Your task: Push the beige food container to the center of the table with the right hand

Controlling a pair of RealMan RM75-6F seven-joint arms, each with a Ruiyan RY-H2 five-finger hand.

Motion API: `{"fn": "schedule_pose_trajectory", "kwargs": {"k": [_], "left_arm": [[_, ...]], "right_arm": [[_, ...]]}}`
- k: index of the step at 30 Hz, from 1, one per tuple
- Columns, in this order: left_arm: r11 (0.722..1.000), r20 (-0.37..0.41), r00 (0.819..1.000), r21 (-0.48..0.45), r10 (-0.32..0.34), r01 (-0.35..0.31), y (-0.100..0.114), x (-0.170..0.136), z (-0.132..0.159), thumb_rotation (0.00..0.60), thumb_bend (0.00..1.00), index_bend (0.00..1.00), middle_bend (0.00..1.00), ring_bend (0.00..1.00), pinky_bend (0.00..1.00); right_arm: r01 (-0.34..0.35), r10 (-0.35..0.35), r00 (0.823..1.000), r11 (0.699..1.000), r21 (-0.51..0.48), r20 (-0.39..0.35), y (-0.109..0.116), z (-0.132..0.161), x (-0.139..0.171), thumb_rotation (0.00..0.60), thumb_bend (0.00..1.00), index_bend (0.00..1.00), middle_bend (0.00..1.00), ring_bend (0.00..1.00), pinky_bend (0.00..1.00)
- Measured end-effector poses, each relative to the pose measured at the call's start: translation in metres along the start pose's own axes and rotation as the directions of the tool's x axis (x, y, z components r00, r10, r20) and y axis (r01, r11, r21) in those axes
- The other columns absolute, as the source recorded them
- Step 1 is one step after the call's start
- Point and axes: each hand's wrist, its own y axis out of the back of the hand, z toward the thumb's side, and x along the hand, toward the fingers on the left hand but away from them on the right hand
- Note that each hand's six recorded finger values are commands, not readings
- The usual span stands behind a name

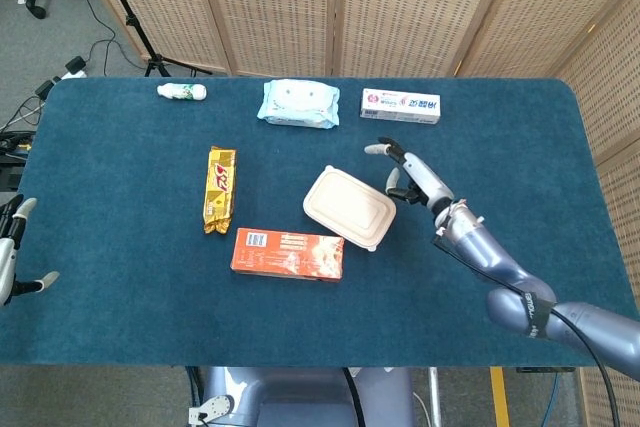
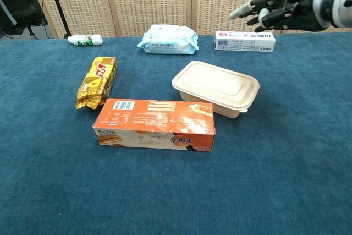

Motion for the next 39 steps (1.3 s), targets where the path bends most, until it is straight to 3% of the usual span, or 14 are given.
{"fn": "schedule_pose_trajectory", "kwargs": {"k": [6, 12, 19, 29, 39], "left_arm": [[1.000, 0.002, 1.000, -0.005, 0.002, -0.002, 0.001, -0.001, 0.000, 0.600, 0.00, 0.00, 0.00, 0.00, 0.00], [1.000, 0.009, 1.000, -0.001, 0.001, -0.001, 0.000, -0.002, 0.002, 0.600, 0.00, 0.00, 0.00, 0.00, 0.00], [1.000, 0.017, 1.000, 0.002, 0.002, -0.002, 0.000, -0.003, 0.005, 0.600, 0.00, 0.00, 0.00, 0.00, 0.00], [1.000, 0.004, 1.000, -0.003, -0.004, 0.004, -0.001, 0.000, 0.002, 0.600, 0.00, 0.00, 0.00, 0.00, 0.00], [1.000, -0.008, 1.000, -0.013, -0.007, 0.007, 0.000, 0.002, -0.003, 0.600, 0.00, 0.00, 0.00, 0.00, 0.00]], "right_arm": [[-0.048, 0.053, 0.999, 0.967, 0.252, -0.010, 0.002, -0.033, 0.046, 0.600, 0.96, 0.19, 0.00, 0.00, 0.00], [-0.116, 0.124, 0.992, 0.888, 0.446, 0.010, 0.000, -0.084, 0.106, 0.600, 1.00, 0.19, 0.00, 0.00, 0.00], [-0.218, 0.191, 0.976, 0.776, 0.592, 0.109, -0.002, -0.150, 0.158, 0.600, 1.00, 0.19, 0.00, 0.00, 0.00], [-0.251, 0.260, 0.962, 0.733, 0.633, 0.080, -0.042, -0.147, 0.120, 0.600, 1.00, 0.19, 0.00, 0.00, 0.00], [-0.192, 0.210, 0.977, 0.751, 0.632, 0.048, -0.050, -0.121, 0.062, 0.600, 1.00, 0.19, 0.00, 0.00, 0.00]]}}
